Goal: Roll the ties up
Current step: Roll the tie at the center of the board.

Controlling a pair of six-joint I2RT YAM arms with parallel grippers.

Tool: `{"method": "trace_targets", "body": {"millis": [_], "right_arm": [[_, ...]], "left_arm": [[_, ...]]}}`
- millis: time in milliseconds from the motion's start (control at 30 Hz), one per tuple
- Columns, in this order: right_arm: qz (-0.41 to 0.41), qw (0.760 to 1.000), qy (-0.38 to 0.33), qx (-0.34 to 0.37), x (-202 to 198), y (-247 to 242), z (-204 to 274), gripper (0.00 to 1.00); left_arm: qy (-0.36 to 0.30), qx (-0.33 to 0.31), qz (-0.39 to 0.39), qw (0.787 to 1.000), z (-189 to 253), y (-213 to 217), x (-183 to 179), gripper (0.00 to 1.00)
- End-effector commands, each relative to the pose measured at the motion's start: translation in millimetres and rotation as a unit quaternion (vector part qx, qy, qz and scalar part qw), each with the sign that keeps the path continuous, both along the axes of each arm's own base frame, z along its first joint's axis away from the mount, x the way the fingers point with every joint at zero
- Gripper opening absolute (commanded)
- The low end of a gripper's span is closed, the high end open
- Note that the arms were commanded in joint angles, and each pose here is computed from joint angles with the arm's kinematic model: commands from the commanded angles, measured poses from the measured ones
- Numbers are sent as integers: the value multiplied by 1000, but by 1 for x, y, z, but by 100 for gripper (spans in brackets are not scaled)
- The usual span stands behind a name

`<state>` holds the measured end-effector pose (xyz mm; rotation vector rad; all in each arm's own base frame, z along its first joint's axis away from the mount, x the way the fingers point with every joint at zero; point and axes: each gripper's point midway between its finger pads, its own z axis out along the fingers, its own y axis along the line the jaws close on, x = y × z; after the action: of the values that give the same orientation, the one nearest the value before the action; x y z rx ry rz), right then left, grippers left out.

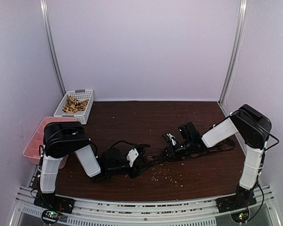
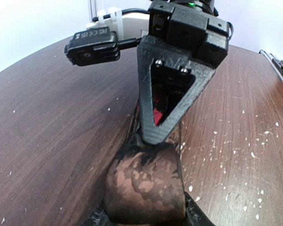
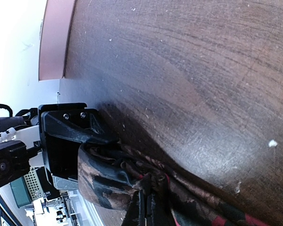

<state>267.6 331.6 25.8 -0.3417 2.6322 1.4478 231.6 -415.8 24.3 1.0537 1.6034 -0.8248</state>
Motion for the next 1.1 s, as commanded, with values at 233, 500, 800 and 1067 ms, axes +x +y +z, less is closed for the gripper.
{"method": "trace_targets", "body": {"millis": [233, 500, 800, 1067], "right_arm": [[-32, 993, 32, -107, -8, -23, -52, 0], [-32, 994, 27, -103, -6, -20, -46, 0], [-32, 993, 28, -108, -7, -22, -48, 0], [-34, 993, 29, -110, -7, -22, -49, 0]], "left_arm": [[-15, -18, -39, 999, 22, -50, 15, 46], [20, 27, -56, 998, -18, -50, 11, 43], [-7, -10, 16, 1000, 10, 10, 8, 67], [12, -1, 1, 1000, -1, 3, 6, 56]]}}
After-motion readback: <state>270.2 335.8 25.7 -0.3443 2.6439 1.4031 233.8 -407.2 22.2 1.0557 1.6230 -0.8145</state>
